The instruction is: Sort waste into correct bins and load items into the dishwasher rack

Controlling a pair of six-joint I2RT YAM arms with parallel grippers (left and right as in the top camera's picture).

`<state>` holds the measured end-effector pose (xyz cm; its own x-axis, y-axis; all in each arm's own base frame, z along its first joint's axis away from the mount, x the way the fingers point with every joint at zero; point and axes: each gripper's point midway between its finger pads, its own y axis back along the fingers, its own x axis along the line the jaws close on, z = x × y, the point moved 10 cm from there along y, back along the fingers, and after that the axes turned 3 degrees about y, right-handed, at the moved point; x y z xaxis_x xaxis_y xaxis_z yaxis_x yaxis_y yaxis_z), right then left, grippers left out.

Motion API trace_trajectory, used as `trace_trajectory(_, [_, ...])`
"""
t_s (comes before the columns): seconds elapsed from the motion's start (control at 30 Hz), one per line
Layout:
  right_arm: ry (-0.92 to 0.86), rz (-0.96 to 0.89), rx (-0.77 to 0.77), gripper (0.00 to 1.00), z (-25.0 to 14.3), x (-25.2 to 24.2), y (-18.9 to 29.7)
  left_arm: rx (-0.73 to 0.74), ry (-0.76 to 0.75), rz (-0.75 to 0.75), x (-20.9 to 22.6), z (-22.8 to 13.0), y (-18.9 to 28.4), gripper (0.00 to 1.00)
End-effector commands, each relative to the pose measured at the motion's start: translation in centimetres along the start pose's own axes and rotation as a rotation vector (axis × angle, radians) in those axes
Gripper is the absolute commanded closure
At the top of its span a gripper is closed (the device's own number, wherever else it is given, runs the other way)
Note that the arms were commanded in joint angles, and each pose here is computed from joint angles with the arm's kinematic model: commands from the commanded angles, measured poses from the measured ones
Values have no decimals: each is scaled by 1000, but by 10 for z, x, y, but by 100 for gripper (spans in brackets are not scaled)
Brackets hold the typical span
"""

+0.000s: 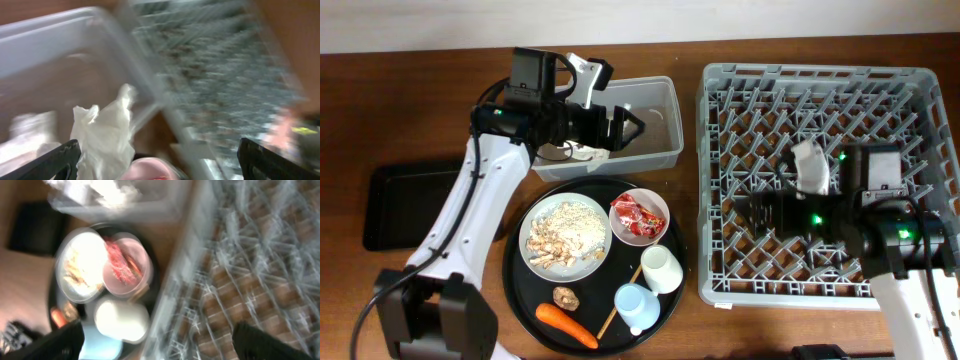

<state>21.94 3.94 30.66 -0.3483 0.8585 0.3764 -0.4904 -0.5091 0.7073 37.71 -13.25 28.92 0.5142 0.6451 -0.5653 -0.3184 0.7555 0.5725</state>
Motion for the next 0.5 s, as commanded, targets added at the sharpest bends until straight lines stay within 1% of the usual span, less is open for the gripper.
trace_trajectory(0.0, [102, 232, -66, 2, 20, 11, -11, -46, -84, -545, -47, 11, 41, 1])
trace_trajectory(0.03, [168, 346, -76, 2, 27, 15, -23, -47, -122, -699, -54, 12, 50, 1])
trace_trajectory(0.07, [191, 412, -72, 2, 31, 18, -34, -45, -158, -805, -60, 12, 55, 1])
trace_trajectory(0.1, [203, 459, -58, 1, 34, 21, -46, -41, -153, -811, -60, 13, 56, 1])
trace_trajectory(0.17, [275, 599, -49, 7, 42, 39, -73, -41, -155, -811, -61, 13, 56, 1])
trace_trajectory(0.2, [306, 614, -58, 10, 44, 43, -80, -41, -154, -811, -61, 13, 56, 1])
trace_trajectory(0.23, [340, 621, -78, 10, 49, 50, -88, -40, -152, -811, -61, 13, 56, 1])
trace_trajectory(0.3, [376, 564, -146, 11, 62, 57, -96, -39, -150, -811, -61, 13, 56, 1])
trace_trajectory(0.37, [400, 529, -230, 11, 75, 58, -94, -37, -144, -811, -61, 13, 56, 1])
trace_trajectory(0.47, [421, 532, -281, 15, 83, 61, -92, -37, -144, -811, -61, 13, 56, 1])
